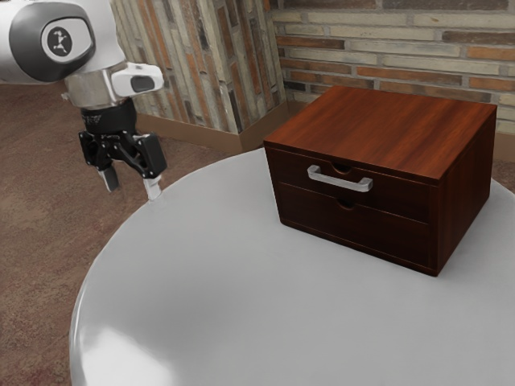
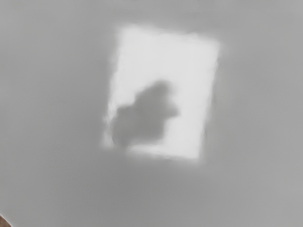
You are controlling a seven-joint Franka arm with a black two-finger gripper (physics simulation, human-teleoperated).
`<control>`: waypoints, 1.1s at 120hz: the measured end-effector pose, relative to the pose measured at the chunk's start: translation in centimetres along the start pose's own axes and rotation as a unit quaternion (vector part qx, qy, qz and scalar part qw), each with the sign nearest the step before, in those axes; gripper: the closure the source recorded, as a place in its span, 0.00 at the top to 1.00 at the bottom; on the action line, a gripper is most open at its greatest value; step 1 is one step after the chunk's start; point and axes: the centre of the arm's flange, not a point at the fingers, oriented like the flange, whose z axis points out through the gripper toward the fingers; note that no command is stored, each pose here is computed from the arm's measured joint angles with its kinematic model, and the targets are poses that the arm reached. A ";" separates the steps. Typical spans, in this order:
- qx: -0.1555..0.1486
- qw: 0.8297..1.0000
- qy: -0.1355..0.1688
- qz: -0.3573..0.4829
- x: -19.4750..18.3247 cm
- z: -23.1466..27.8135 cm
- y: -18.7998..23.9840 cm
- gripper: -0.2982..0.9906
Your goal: Pull the drawer handle with one arm to open the drawer
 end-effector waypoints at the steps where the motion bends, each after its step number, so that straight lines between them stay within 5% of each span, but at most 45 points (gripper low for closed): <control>1: 0.000 1.000 0.004 -0.002 0.1 -0.1 -0.3 0.77; 21: -0.007 0.998 0.060 -0.006 1.1 -1.1 -1.9 0.77; 36: 0.018 0.974 0.217 0.061 -4.8 -15.9 1.6 0.77; 50: 0.027 0.943 0.262 0.205 -9.4 -20.5 6.4 0.77; 65: 0.049 0.906 0.247 0.339 -10.4 -20.6 7.6 0.77; 94: 0.080 0.821 0.194 0.531 -5.5 -15.6 13.7 0.77; 121: 0.091 0.729 0.172 0.656 -3.7 -12.1 20.3 0.77; 132: 0.089 0.708 0.152 0.684 -1.9 -9.2 21.5 0.77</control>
